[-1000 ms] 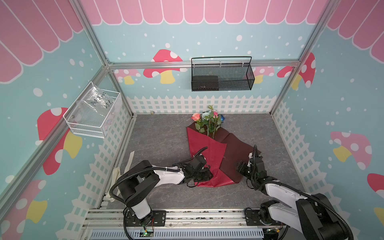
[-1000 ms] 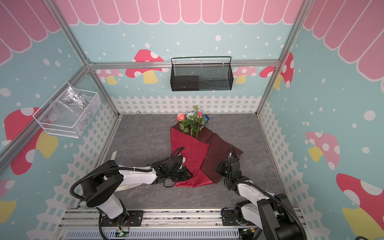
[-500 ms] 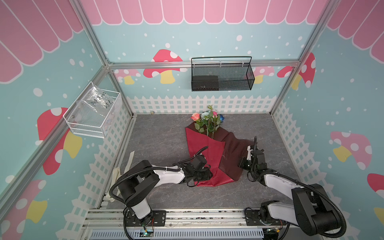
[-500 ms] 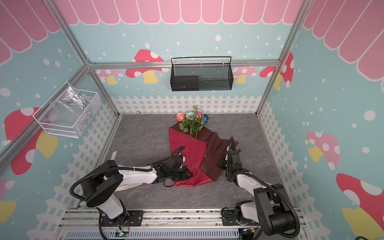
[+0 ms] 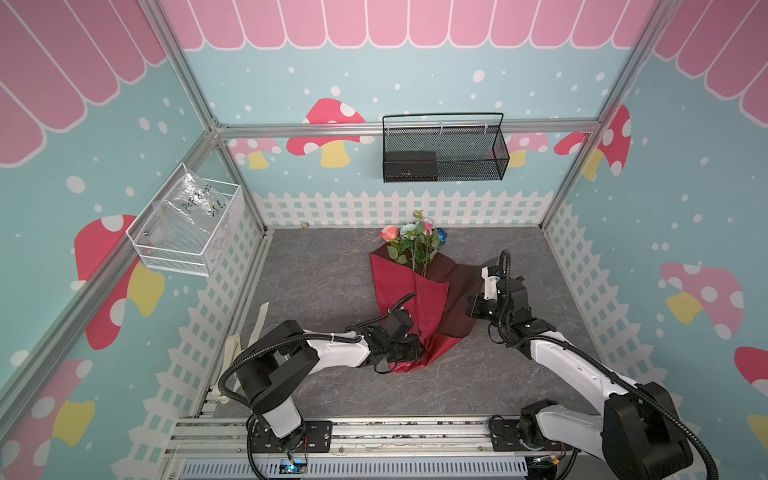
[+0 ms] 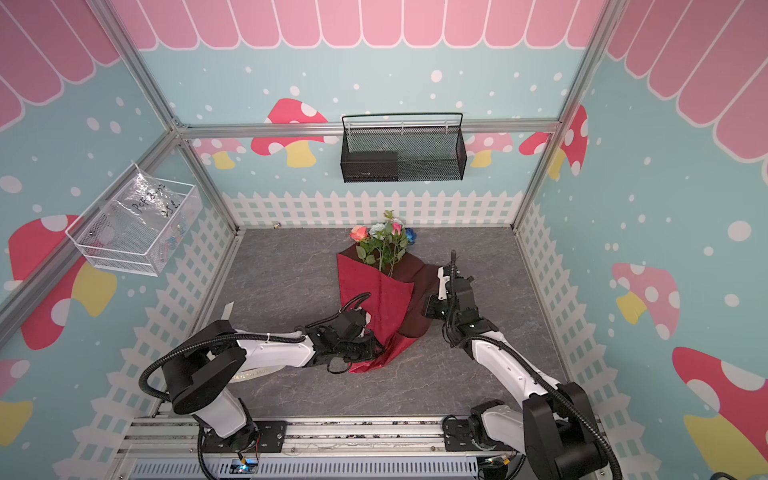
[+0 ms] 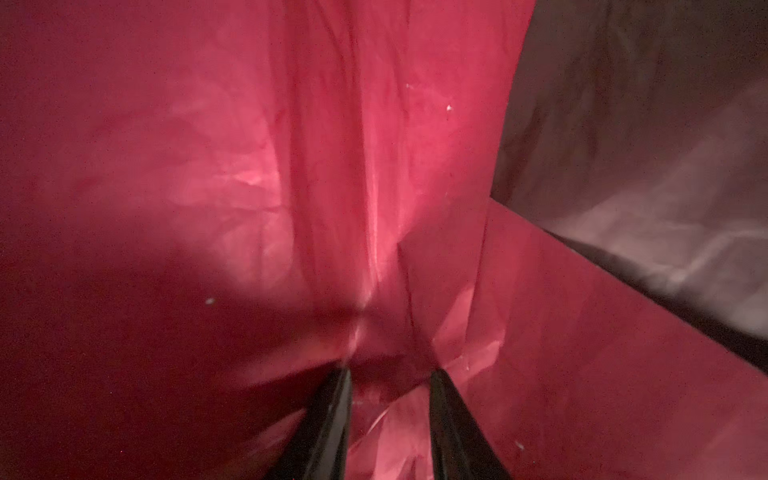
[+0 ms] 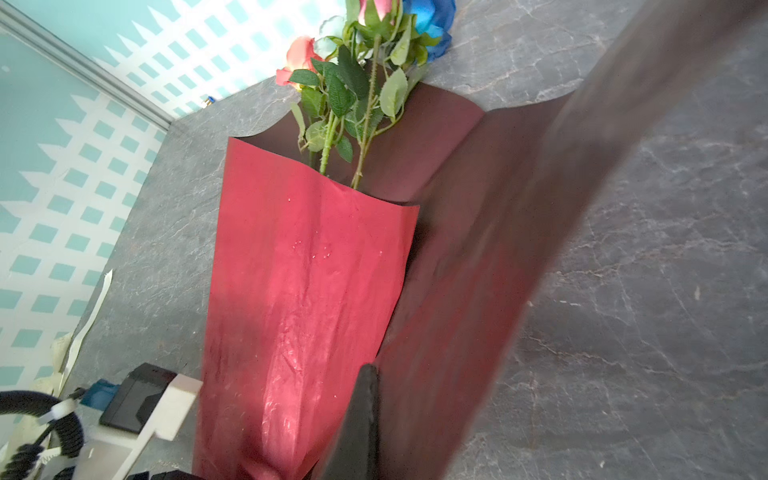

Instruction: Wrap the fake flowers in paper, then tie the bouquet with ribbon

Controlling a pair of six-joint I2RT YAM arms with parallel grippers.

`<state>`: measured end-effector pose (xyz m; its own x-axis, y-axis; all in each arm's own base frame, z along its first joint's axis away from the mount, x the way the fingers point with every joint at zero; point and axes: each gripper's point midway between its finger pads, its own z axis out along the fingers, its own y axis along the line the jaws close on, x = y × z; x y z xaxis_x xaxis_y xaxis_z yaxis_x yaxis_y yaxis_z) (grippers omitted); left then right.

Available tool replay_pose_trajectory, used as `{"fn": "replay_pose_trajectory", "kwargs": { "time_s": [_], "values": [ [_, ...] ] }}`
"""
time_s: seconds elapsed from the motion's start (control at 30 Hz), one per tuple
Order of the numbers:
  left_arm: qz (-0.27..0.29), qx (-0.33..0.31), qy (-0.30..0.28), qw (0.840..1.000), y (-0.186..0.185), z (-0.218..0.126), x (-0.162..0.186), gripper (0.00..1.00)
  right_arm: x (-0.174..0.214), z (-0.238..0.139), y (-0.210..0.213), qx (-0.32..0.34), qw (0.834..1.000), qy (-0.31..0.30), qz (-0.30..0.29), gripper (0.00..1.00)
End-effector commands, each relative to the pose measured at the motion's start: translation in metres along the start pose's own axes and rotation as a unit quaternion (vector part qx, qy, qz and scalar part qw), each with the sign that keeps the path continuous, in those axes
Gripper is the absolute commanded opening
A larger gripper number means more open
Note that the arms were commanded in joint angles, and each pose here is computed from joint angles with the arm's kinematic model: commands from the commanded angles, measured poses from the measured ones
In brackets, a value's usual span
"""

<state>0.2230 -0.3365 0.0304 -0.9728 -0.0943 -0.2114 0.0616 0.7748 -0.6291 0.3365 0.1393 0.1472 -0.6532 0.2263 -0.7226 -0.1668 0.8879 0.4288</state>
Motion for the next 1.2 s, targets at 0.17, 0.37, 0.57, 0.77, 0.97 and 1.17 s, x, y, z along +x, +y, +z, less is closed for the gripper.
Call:
{"fn": "replay_pose_trajectory", "kwargs": {
  "time_s": [0.17, 0.37, 0.57, 0.77, 0.97, 1.17],
  "values": [
    [0.024, 0.021, -0.044, 0.999, -0.027, -0.038, -0.024, 0.44, -0.006, 0.012, 0.015, 0.043, 0.996, 0.031, -0.066, 0.01],
    [-0.036, -0.039, -0.115, 0.992, 0.015, -0.076, -0.045, 0.41, -0.006, 0.027, 0.03, 0.054, 0.991, 0.054, -0.107, 0.01],
    [-0.083, -0.087, -0.146, 0.982, 0.063, -0.088, -0.051, 0.34, -0.004, 0.042, 0.054, 0.052, 0.984, 0.074, -0.151, 0.01],
    [-0.086, -0.083, -0.122, 0.985, 0.069, -0.066, -0.046, 0.28, 0.004, 0.064, 0.077, 0.058, 0.972, 0.105, -0.2, 0.02],
    [-0.096, -0.055, -0.108, 0.988, 0.065, -0.049, -0.043, 0.24, 0.013, 0.084, 0.098, 0.058, 0.96, 0.134, -0.238, 0.04],
    [-0.091, -0.051, -0.108, 0.989, 0.062, -0.049, -0.045, 0.22, 0.023, 0.104, 0.124, 0.038, 0.953, 0.145, -0.263, 0.04]
  ]
}}
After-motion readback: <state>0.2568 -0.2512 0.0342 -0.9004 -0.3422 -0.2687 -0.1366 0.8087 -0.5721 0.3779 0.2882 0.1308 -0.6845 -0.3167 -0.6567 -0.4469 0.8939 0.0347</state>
